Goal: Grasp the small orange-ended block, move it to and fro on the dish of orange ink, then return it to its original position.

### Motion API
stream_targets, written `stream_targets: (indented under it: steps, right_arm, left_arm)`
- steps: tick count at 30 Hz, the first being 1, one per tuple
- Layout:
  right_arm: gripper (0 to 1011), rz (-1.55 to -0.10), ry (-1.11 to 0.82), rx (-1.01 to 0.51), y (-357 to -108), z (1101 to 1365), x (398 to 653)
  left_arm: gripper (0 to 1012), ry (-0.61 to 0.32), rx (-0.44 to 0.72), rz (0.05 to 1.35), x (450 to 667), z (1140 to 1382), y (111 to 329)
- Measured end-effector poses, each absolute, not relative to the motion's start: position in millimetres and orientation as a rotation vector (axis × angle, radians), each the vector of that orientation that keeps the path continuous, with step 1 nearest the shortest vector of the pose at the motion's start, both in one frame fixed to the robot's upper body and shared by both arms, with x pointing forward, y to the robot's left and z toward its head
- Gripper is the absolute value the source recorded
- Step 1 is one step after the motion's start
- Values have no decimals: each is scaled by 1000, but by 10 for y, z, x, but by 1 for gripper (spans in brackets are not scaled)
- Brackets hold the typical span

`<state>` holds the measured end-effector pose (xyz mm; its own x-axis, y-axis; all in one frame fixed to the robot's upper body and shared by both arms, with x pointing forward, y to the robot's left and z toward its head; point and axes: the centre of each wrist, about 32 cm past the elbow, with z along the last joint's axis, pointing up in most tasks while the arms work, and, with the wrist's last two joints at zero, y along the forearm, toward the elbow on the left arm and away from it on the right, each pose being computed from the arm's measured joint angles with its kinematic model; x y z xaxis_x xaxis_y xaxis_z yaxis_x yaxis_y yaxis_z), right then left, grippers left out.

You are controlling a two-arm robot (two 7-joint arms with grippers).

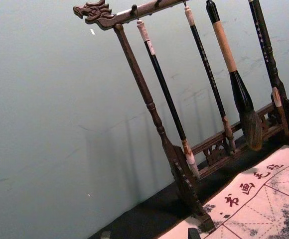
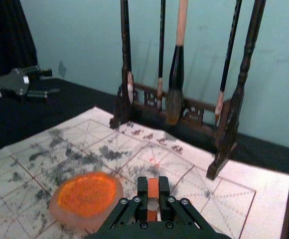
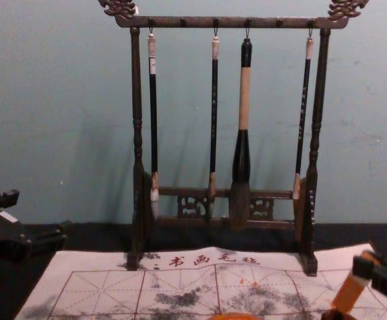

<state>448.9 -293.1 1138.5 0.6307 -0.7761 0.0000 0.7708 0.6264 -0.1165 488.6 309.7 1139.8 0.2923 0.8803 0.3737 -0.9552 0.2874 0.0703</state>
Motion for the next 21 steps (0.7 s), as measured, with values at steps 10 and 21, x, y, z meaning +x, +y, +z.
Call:
stream_targets:
  steps: [10, 21]
  right_arm:
    - [72, -870, -3, -78, -2889, 11581, 4580]
    - [73, -766, -40, -128, -2684, 11643, 4731]
  left_arm:
    - [1001, -285, 304, 1248, 4886, 11398, 3097]
    - [1001, -285, 304, 1248, 4886, 11398, 3097]
